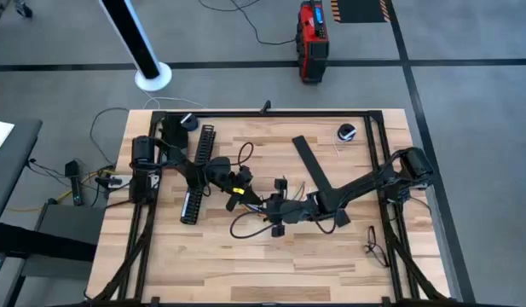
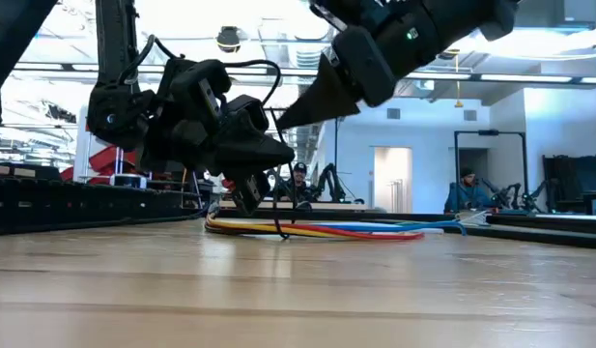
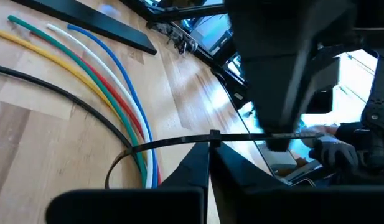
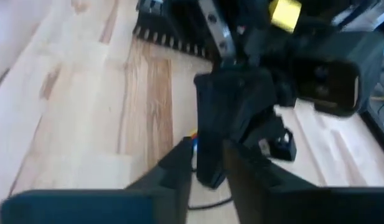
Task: Ziptie cables
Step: Wrap the black zip tie on the cable
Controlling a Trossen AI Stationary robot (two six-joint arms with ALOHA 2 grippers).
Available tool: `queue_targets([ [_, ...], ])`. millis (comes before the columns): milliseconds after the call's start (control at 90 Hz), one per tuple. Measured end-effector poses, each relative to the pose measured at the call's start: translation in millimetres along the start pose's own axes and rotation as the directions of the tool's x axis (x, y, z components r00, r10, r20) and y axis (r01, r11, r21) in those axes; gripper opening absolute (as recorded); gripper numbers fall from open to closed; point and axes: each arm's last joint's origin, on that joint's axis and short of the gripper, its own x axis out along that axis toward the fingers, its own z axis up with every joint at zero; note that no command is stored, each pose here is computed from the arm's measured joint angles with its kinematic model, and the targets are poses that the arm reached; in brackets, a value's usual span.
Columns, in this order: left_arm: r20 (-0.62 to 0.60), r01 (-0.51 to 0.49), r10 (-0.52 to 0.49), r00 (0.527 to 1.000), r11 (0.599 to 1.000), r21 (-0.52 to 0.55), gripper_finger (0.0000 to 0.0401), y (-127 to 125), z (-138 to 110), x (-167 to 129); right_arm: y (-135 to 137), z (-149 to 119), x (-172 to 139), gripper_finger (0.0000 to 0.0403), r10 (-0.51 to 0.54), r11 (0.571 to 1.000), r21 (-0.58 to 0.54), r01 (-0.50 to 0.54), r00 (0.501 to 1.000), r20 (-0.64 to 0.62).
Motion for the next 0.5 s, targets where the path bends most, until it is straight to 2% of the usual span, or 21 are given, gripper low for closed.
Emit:
queue_targets([
  [133,0.0,0.0,0.0,1.0,1.0,-0.001,0.0,0.1,-0.1,0.0,-5.2,0.7,2.5,0.0151,-0.013,1.0,0.028,0.013,1.0,0.006],
  [244,0.0,0.001,-0.001,1.0,1.0,-0.003,0.0,0.0,0.1,0.0,-11.0,-0.1,5.8,0.0152,-0.025,0.999,0.041,0.025,1.0,0.001],
  [378,0.001,0.001,-0.001,1.0,1.0,-0.002,0.0,-0.1,0.1,0.0,-11.7,-3.7,12.6,0.0123,0.013,0.999,0.04,-0.013,1.0,0.0],
  [500,0.001,0.001,-0.001,1.0,1.0,-0.002,0.0,0.0,0.1,-0.1,-12.1,-0.9,11.8,0.0072,0.012,1.0,0.029,-0.012,1.0,0.022],
])
